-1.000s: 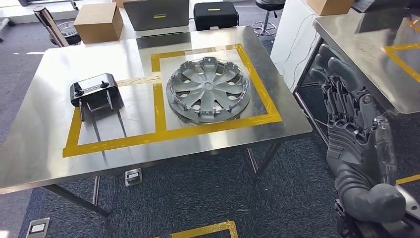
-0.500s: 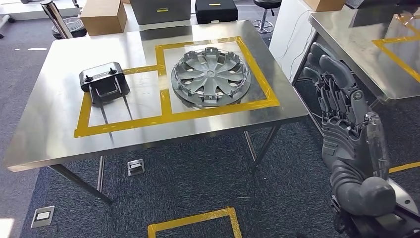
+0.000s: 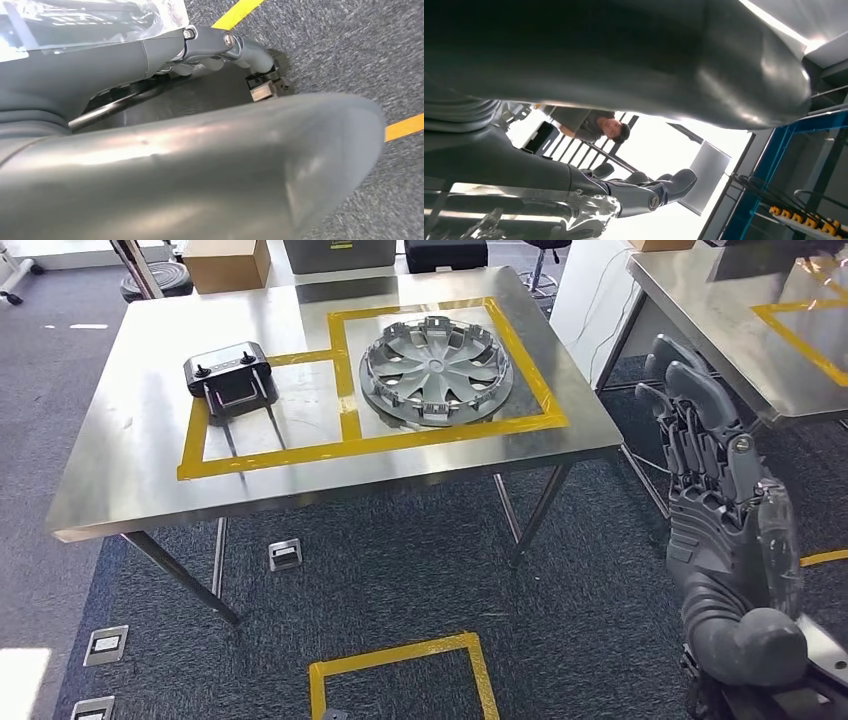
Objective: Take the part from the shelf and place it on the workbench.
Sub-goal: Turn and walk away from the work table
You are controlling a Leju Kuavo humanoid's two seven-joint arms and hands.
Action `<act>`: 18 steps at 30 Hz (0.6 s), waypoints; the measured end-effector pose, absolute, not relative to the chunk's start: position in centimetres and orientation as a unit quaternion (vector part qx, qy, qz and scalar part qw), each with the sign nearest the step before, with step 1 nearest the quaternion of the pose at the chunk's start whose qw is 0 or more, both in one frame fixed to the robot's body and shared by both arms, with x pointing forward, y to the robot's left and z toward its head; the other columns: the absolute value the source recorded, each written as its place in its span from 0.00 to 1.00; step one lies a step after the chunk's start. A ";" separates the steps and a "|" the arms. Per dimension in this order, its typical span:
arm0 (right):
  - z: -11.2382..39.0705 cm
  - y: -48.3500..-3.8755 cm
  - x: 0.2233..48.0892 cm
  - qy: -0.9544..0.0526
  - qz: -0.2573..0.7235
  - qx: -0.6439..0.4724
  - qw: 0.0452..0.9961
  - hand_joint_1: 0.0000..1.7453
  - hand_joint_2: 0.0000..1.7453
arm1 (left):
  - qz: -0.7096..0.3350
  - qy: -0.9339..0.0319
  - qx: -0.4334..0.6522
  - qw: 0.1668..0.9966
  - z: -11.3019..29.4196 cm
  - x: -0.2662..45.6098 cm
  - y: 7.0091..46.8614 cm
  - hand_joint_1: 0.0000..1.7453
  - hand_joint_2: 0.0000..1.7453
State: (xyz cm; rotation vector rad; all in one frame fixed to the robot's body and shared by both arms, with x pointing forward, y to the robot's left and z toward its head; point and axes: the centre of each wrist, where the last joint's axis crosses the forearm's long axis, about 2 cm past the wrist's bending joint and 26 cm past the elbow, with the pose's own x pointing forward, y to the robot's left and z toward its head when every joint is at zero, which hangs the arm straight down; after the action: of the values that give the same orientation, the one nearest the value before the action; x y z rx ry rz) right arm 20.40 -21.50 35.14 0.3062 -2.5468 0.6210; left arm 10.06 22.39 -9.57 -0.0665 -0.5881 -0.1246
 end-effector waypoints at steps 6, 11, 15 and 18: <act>35.0 -21.5 20.3 -0.933 0.228 0.113 0.253 0.00 0.00 | -0.061 -0.293 -0.028 0.954 -9.5 10.4 22.7 0.00 0.00; 34.9 -21.6 20.3 -0.933 0.229 0.113 0.255 0.00 0.00 | -0.058 -0.288 -0.027 0.956 -9.6 10.0 22.8 0.00 0.00; 34.9 -21.6 20.3 -0.933 0.229 0.113 0.254 0.00 0.00 | -0.059 -0.284 -0.031 0.957 -9.7 9.6 22.6 0.00 0.00; 34.9 -21.6 20.3 -0.933 0.228 0.113 0.255 0.00 0.00 | -0.059 -0.283 -0.031 0.957 -9.7 9.6 22.6 0.00 0.00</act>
State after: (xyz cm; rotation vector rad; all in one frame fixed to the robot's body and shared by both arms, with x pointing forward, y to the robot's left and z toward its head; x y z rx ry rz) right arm 20.32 -21.64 34.93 0.3056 -2.5330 0.6201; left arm 9.59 22.58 -9.70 -0.0633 -0.5749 -0.1191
